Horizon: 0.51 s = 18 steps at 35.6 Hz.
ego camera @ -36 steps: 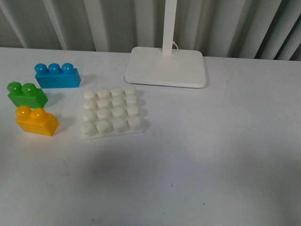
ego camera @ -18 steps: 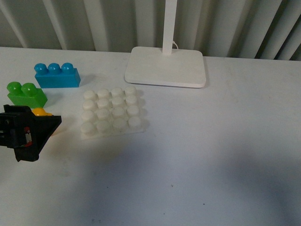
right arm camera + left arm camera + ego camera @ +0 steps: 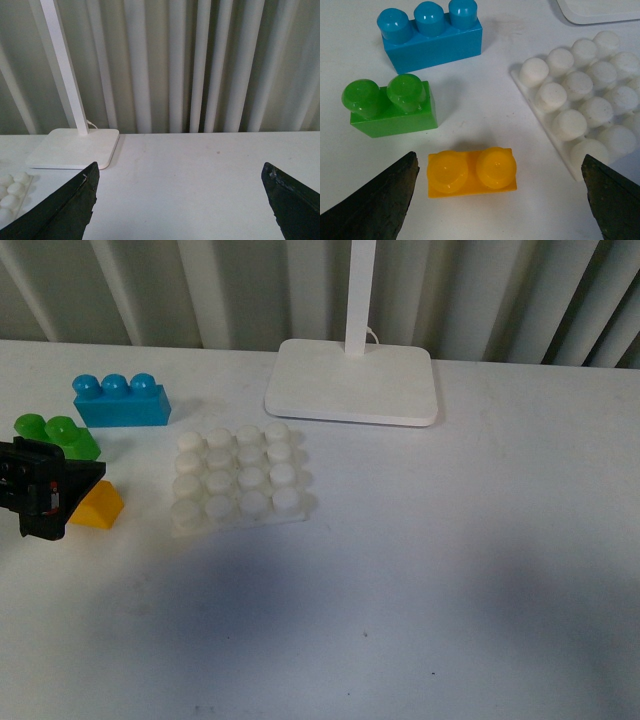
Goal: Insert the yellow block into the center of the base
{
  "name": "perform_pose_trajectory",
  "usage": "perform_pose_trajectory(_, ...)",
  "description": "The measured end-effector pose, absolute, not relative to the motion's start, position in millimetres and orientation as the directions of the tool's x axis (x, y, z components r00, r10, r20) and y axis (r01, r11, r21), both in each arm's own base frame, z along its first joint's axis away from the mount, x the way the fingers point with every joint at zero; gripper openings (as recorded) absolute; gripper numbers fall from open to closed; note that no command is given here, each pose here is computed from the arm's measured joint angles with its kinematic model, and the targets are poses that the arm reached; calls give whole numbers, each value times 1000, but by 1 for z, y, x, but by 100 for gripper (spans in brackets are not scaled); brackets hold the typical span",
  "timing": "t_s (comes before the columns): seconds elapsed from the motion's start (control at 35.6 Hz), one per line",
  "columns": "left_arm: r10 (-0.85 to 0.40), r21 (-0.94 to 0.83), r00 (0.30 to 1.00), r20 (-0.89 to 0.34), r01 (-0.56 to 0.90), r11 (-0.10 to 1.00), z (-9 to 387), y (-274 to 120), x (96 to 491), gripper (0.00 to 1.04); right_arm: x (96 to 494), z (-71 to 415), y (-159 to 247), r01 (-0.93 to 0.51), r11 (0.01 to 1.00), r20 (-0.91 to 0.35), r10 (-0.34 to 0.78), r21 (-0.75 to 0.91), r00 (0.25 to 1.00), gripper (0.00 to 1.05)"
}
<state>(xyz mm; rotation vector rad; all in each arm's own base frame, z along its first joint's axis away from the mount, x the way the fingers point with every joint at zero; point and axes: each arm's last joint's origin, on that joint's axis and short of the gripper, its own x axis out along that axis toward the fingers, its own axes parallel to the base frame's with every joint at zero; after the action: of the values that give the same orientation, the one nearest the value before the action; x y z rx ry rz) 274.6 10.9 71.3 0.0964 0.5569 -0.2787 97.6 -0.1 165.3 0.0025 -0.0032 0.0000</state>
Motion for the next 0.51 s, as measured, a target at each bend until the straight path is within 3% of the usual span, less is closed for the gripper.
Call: perform_pose_trajectory(0.51, -229, 83, 783, -578, 336, 938, 53, 22, 288, 98, 98, 165, 0, 0, 1000, 3, 0, 2, 1000, 95)
